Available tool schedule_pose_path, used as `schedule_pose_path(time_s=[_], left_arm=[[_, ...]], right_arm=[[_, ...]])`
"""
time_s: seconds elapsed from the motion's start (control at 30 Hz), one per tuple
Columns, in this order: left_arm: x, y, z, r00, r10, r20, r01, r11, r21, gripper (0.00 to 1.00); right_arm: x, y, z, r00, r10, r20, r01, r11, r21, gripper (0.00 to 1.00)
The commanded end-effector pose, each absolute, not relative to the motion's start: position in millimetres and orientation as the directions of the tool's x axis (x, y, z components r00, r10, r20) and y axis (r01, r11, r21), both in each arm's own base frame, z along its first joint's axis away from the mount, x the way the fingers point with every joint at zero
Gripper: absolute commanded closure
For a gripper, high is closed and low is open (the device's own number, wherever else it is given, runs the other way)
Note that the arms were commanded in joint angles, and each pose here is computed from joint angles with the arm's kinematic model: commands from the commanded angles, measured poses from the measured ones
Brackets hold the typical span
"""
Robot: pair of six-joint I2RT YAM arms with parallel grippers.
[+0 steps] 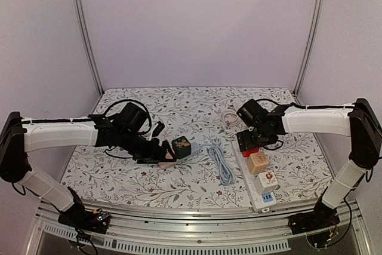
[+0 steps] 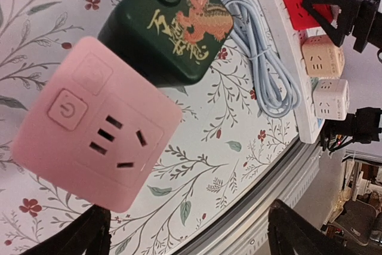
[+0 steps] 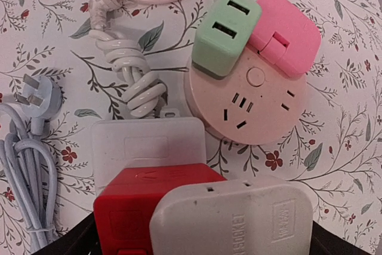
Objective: Pull the plug off the socket
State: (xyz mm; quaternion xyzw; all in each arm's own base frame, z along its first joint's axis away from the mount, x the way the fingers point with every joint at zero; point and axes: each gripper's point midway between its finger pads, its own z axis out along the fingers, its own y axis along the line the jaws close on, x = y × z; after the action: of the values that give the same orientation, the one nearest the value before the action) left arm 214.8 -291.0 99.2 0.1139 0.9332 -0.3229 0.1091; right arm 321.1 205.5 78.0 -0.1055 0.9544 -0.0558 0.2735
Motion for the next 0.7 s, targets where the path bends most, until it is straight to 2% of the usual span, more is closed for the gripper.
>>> schedule_pose_path(time_s=[0.0,0.17,0.27,0.47,0.67], left_arm=[[225.1,-289.0,114.4,-0.914,0.157,-0.373,0.350,0.772,-0.530,0.09],[234.1,-261.0,121.7,-0.891,0.153,-0.428,0.354,0.825,-0.441,0.03],[247.8,-254.4,126.3,-0.888,0.121,-0.443,0.340,0.822,-0.457,0.02],[277.8,-269.4,131.4,-0.873,0.114,-0.474,0.378,0.774,-0.509,0.01],[298.4,-280.3,123.7,-0.870,0.135,-0.474,0.394,0.768,-0.505,0.00]], right_arm=[[324.0,195.3,111.6,-0.785,-0.252,-0.566,-0.181,0.967,-0.179,0.08],[316.2,203.0,135.0,-0.765,-0.243,-0.596,-0.222,0.969,-0.109,0.03],[308.3,212.7,156.1,-0.734,-0.240,-0.635,-0.253,0.965,-0.072,0.01],[288.8,246.0,184.3,-0.704,-0.203,-0.681,-0.332,0.941,0.062,0.01],[280.4,261.0,189.3,-0.693,-0.193,-0.695,-0.352,0.931,0.093,0.01]])
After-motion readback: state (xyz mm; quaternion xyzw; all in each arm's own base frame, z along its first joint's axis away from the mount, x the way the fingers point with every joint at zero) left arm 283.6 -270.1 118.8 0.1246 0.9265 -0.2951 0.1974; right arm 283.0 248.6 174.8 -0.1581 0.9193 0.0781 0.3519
